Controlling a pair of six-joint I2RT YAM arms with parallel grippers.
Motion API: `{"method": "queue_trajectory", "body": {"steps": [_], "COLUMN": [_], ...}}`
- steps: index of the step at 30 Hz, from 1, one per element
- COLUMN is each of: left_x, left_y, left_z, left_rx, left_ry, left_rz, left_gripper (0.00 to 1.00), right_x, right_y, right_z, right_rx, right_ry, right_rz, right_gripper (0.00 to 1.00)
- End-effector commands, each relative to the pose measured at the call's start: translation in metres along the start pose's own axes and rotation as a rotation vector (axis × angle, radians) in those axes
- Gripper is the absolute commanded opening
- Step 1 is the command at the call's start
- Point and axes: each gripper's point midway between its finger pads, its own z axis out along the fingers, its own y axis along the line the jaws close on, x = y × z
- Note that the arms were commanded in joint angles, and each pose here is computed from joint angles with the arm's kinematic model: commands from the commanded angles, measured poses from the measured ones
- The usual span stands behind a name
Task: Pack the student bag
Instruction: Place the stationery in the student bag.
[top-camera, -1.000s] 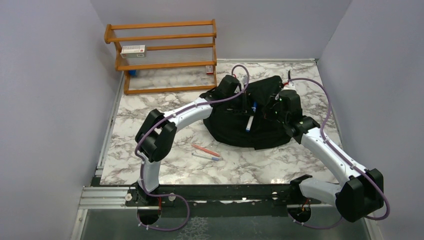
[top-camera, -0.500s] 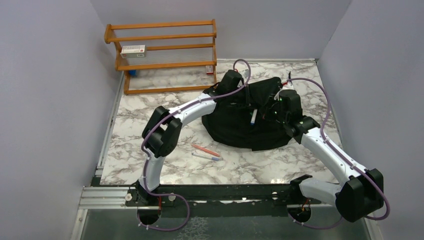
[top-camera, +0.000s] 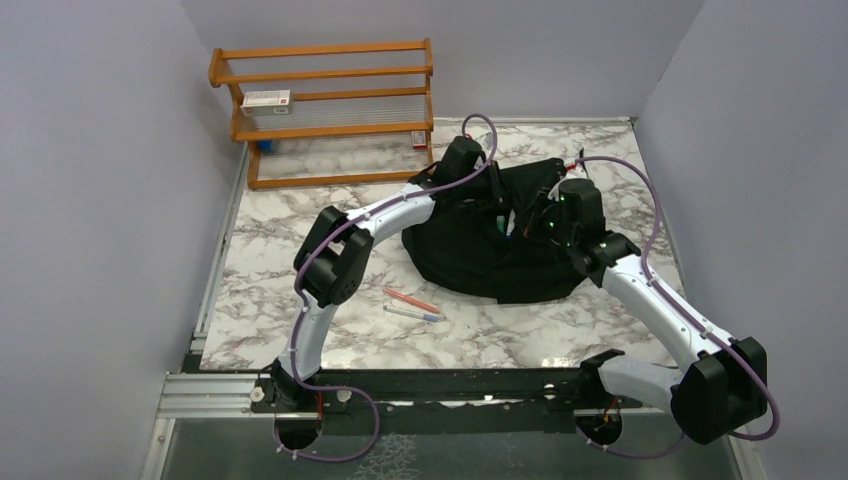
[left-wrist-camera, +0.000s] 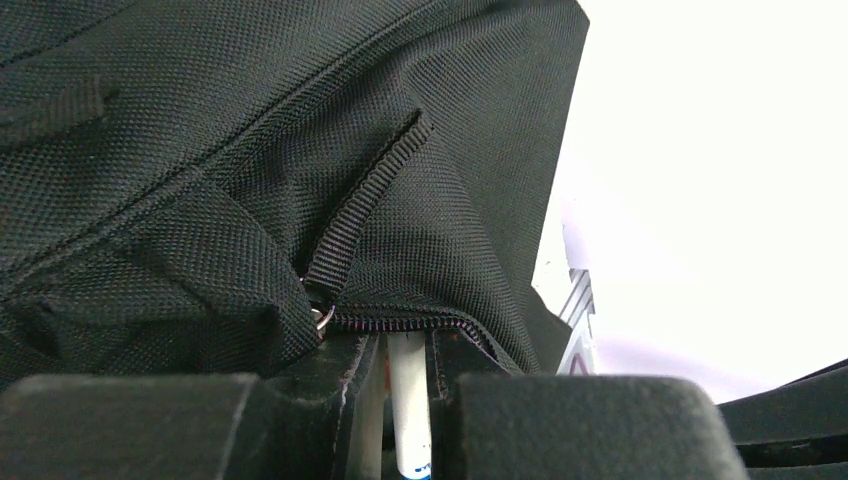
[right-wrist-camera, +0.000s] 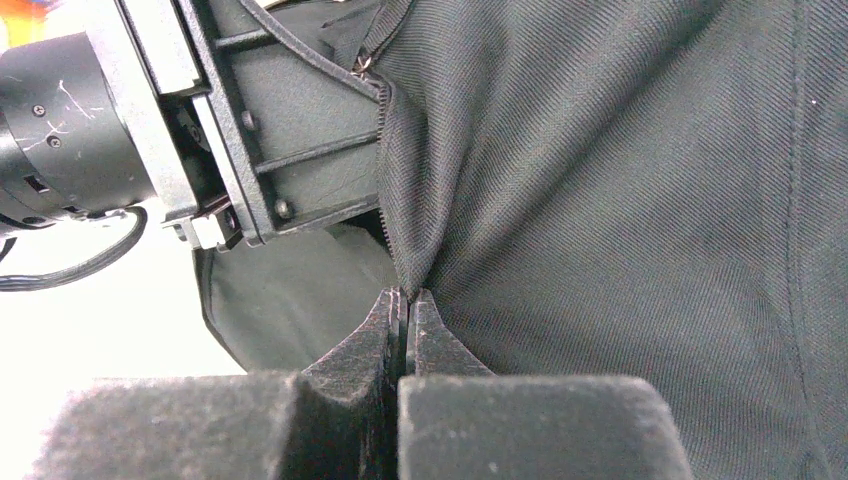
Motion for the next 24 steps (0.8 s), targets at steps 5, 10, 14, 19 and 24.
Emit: {"method": "queue_trajectory", "body": {"steps": [5, 10, 14, 19, 24], "left_x": [-0.036, -0.033, -0.031, -0.028, -0.023], "left_y": [-0.023, -0.027, -0.028, -0.026, -0.022], "left_z": [0.004, 0.008, 0.006, 0.000, -0.007], "left_rx": [0.072, 0.084, 0.086, 0.067, 0.049], "left_ry": [-0.140, -0.130, -0.123, -0.119, -0.115], "left_rz": [-0.003, 0.015, 0.028, 0.053, 0.069], "left_gripper": [0.00, 0.18, 0.27, 0.30, 0.33], "right_x": [-0.003, -0.003, -0.004, -0.004, -0.004], "right_y": [0.028, 0.026, 0.026, 0.024, 0.022], "right_z": [-0.004, -0.003, -0.001, -0.001, -0.001], "right_rx": [-0.123, -0.115, -0.106, -0.100, -0.092], "right_ry": [0.008, 0.011, 0.006, 0.007, 0.005], "right_rz": [0.051, 0.049, 0.049, 0.047, 0.042], "right_gripper": [0.01, 0.01, 0.01, 0.01, 0.01]}}
